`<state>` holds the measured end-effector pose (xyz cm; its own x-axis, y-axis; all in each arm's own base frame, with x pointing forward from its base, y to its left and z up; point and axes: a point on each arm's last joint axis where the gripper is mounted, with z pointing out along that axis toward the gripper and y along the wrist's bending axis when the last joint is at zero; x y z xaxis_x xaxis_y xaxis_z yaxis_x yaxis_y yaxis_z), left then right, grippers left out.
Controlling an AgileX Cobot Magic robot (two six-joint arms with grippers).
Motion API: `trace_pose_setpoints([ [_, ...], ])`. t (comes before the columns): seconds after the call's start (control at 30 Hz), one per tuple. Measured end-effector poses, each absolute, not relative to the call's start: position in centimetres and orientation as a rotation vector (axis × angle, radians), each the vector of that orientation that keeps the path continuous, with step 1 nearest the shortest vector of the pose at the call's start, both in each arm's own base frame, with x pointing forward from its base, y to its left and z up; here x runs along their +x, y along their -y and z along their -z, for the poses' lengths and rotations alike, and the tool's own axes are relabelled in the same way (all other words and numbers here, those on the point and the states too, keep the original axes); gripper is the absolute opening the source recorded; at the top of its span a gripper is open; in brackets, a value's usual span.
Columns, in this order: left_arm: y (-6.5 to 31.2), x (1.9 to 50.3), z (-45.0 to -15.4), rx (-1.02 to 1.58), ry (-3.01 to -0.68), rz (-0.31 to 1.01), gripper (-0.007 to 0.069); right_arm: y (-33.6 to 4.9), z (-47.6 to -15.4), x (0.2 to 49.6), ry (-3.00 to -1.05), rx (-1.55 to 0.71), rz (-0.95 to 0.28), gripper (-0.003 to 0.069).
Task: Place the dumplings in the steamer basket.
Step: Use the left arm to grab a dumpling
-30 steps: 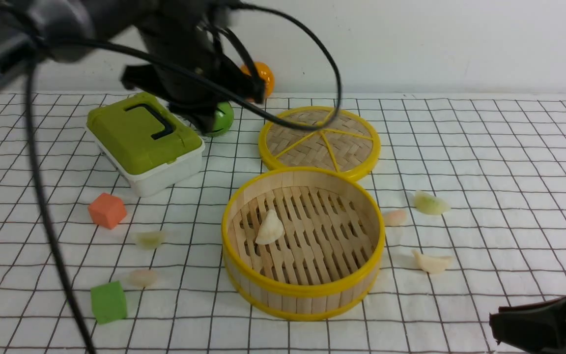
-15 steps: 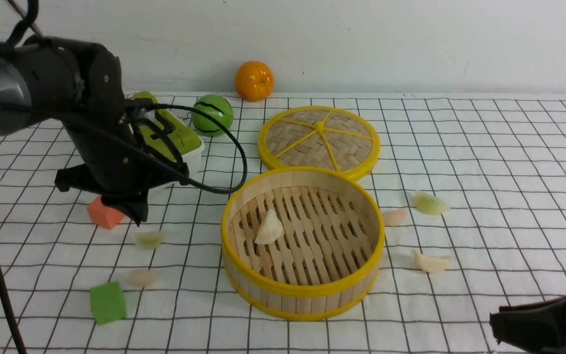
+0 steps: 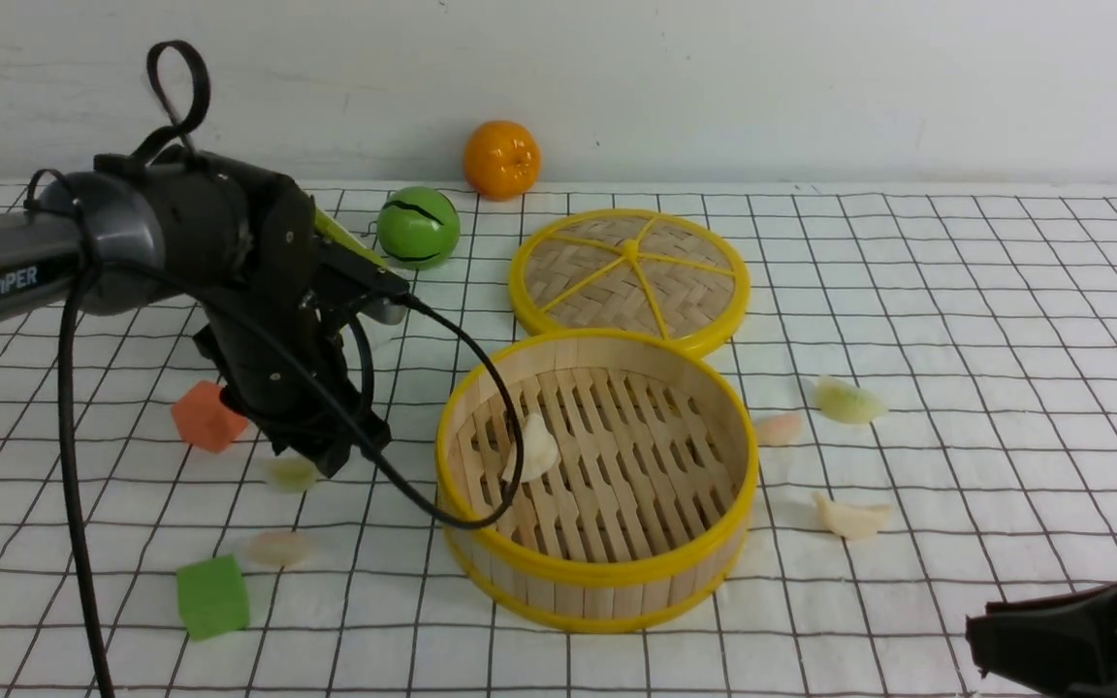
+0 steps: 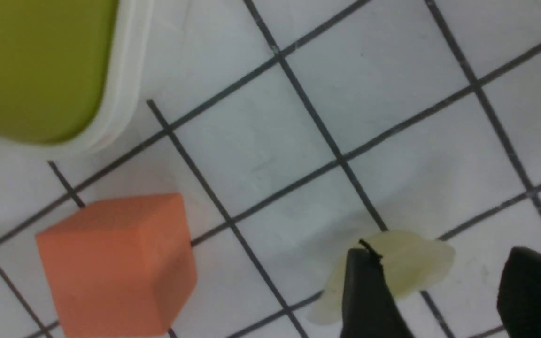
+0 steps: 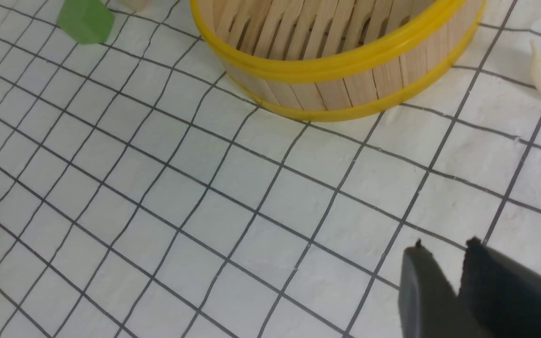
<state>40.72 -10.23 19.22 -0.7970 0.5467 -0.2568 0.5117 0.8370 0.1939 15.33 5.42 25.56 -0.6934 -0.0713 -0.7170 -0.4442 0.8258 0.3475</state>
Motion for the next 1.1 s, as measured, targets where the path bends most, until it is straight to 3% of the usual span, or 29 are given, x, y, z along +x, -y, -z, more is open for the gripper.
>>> trace_pose_setpoints([
  [0.17,10.2,41.1,-18.6,0.832,-2.698,-0.193,0.0376,-5.4,-25.6,15.3,-2.274,-0.375,-0.661,0.0135],
  [0.47,10.0,41.1,-17.3,0.842,-2.746,-0.214,0.0263,-5.4,-25.6,15.3,-2.274,-0.375,-0.662,0.0143],
  [0.53,10.0,41.1,-17.3,0.754,-2.769,-0.204,0.0221,-5.4,-25.6,15.3,-2.273,-0.371,-0.666,0.0144],
  [0.9,10.1,41.6,-18.6,0.108,-2.832,-0.123,0.0217,-5.5,-25.6,15.3,-2.273,-0.371,-0.671,0.0144],
  [1.1,10.4,42.6,-23.0,-0.073,-2.818,-0.082,0.0217,-5.5,-25.6,15.3,-2.273,-0.371,-0.671,0.0146],
])
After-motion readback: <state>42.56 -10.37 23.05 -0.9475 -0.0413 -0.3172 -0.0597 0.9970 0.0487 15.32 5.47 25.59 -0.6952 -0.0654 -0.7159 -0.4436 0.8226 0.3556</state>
